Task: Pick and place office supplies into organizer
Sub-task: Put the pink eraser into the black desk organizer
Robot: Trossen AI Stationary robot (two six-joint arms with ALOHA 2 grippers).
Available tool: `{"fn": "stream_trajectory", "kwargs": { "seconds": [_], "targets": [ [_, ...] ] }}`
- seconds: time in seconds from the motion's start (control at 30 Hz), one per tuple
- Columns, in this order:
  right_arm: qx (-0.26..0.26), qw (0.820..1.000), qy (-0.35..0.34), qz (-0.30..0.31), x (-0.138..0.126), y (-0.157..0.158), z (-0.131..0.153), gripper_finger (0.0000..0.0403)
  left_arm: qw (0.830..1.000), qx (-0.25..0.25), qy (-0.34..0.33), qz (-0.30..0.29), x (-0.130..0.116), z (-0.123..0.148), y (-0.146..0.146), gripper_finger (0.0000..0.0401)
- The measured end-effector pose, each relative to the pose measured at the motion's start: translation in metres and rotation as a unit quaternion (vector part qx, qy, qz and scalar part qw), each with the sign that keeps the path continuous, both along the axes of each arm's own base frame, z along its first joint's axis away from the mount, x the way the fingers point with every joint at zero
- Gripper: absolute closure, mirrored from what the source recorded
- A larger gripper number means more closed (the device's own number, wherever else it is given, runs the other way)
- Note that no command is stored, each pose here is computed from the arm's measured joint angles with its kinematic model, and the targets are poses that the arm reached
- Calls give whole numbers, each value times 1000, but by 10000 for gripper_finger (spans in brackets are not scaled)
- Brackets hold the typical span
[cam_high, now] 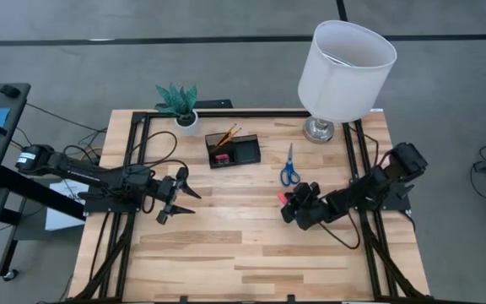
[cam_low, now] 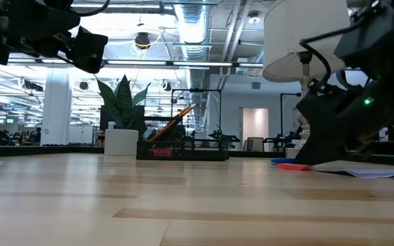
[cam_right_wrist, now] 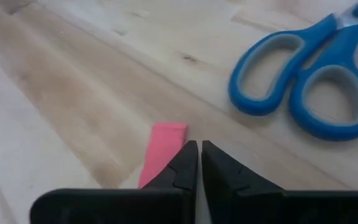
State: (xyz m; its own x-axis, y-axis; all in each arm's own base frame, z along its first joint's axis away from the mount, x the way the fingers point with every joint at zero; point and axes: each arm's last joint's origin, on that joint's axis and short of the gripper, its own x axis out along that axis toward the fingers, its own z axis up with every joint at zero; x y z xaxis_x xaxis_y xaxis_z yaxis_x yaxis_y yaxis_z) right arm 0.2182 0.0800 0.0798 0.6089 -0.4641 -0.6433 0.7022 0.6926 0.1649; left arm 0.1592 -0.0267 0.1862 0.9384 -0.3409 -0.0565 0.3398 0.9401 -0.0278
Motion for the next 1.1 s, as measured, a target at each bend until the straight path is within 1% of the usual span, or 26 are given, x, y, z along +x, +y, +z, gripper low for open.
{"fn": "stream_trajectory", "kwargs": {
  "seconds": [0.13,0.57,0.7,0.77,0.87,1.0,1.1],
  "targets": [
    [14,1000,-8,12,1,2,6,386,1000,0,0,0,0,0,0,178],
    [11,999,-16,38,11,6,14,390,1000,0,1,0,0,0,0,178],
    [11,999,-22,38,15,8,18,383,1000,0,1,0,0,0,0,178],
    [11,999,-23,38,17,9,20,370,1000,0,1,0,0,0,0,178],
    [12,999,-21,42,20,13,24,340,1000,0,2,0,0,0,0,178],
    [21,999,-19,44,24,21,30,286,1000,1,6,0,0,-1,0,178],
    [22,999,0,42,23,25,33,240,1000,2,8,0,0,-2,0,178]
  ]
}}
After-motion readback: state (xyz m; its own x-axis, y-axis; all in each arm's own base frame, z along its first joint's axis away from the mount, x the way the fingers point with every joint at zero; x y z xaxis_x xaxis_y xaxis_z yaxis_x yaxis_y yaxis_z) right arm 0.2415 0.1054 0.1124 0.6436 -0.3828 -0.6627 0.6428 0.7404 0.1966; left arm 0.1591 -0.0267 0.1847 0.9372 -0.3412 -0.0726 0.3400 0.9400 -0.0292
